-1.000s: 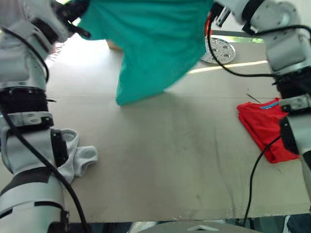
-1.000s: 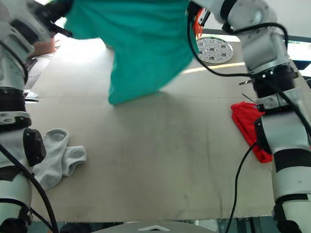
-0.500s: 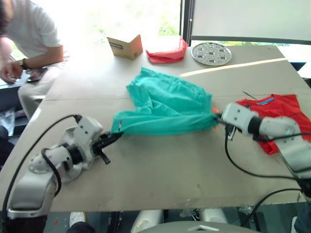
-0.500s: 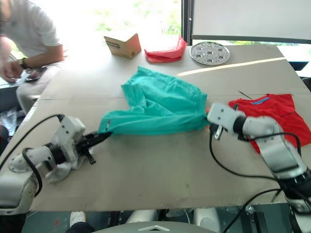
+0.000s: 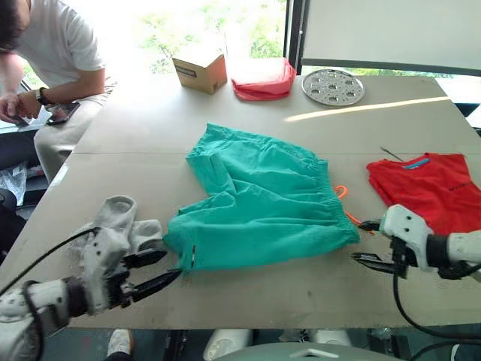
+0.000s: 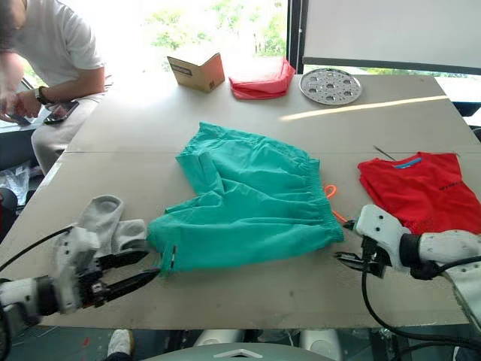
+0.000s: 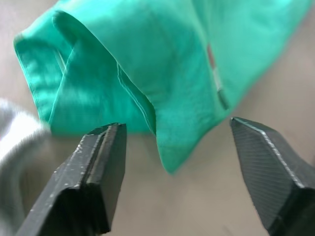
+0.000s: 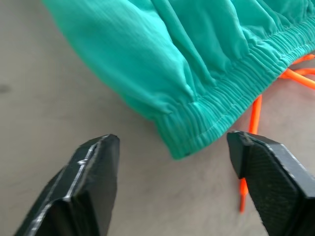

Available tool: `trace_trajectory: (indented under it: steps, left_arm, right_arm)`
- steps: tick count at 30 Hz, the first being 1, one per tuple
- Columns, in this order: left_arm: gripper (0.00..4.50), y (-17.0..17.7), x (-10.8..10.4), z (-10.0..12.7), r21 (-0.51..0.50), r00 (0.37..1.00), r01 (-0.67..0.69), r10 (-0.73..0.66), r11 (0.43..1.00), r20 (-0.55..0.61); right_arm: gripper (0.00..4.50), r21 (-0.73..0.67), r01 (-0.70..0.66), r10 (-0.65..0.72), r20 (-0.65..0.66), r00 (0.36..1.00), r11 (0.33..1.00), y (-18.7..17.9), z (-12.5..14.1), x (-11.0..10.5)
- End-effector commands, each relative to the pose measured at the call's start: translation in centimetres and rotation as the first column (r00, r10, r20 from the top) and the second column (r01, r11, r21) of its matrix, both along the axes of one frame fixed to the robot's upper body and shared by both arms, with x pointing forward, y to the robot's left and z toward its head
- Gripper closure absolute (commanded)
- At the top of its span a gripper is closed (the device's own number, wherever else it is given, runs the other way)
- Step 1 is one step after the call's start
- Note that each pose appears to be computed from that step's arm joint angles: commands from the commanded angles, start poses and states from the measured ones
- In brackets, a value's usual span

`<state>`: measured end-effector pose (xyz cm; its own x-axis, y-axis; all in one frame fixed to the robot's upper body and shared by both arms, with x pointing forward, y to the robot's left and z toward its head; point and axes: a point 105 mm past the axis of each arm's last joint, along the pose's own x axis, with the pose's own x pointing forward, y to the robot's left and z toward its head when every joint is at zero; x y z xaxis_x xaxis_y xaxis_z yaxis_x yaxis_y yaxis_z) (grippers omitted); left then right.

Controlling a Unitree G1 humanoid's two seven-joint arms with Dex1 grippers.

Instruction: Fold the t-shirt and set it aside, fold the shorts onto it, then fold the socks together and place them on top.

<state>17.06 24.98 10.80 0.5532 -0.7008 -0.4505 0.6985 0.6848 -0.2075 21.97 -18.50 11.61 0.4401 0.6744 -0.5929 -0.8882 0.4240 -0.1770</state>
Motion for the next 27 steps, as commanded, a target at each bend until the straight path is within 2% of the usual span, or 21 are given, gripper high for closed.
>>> trace_trajectory:
  steps: [1, 3, 6, 8, 10, 12, 16, 19, 27]
  left_arm:
    - [1.16, -0.9, -0.9, 2.5, -0.102, 0.993, 0.095, -0.101, 0.99, -0.059]
    - [1.16, -1.6, -1.8, 2.8, -0.115, 0.979, 0.166, -0.177, 0.979, -0.099]
    - [1.16, -2.4, -1.6, 2.9, -0.112, 0.97, 0.217, -0.227, 0.97, -0.088]
    - [1.16, -3.6, -0.4, 2.5, -0.063, 0.964, 0.263, -0.266, 0.963, -0.03]
    - [1.16, -4.8, 0.6, 1.6, 0.039, 0.946, 0.321, -0.322, 0.946, 0.033]
    - [1.16, -5.9, 1.6, 1.0, 0.092, 0.933, 0.343, -0.351, 0.935, 0.087]
    - [1.16, -6.4, 3.9, -0.3, 0.169, 0.932, 0.285, -0.314, 0.943, 0.182]
    - [1.16, -5.8, 3.5, -2.6, 0.319, 0.901, 0.318, -0.39, 0.893, 0.191]
    - [1.16, -6.0, 1.5, -4.2, 0.377, 0.845, 0.385, -0.486, 0.843, 0.223]
  right_arm:
    - [1.0, -0.023, -0.079, 0.08, 0.07, 0.994, 0.997, -0.5, 1.3, -0.2]
    - [1.0, -0.046, -0.107, 0.111, 0.079, 0.991, 0.993, -0.8, 1.0, -0.5]
    - [1.0, -0.034, -0.081, 0.083, 0.08, 0.993, 0.996, -0.9, 0.8, -0.5]
    - [1.0, 0.019, -0.05, 0.048, 0.078, 0.996, 0.999, -0.7, 0.8, 0.0]
    - [1.0, 0.052, -0.018, 0.016, 0.043, 0.999, 0.998, -0.9, 0.4, 0.4]
    - [1.0, 0.022, 0.005, -0.006, 0.046, 0.999, 1.0, -1.4, -0.5, 1.2]
    - [1.0, -0.05, -0.084, 0.091, 0.143, 0.986, 0.995, -0.7, -1.2, 2.5]
    - [1.0, -0.12, -0.207, 0.228, 0.211, 0.951, 0.971, 1.2, -1.2, 2.4]
    - [1.0, -0.235, -0.268, 0.332, 0.298, 0.895, 0.934, 2.8, -1.1, 2.4]
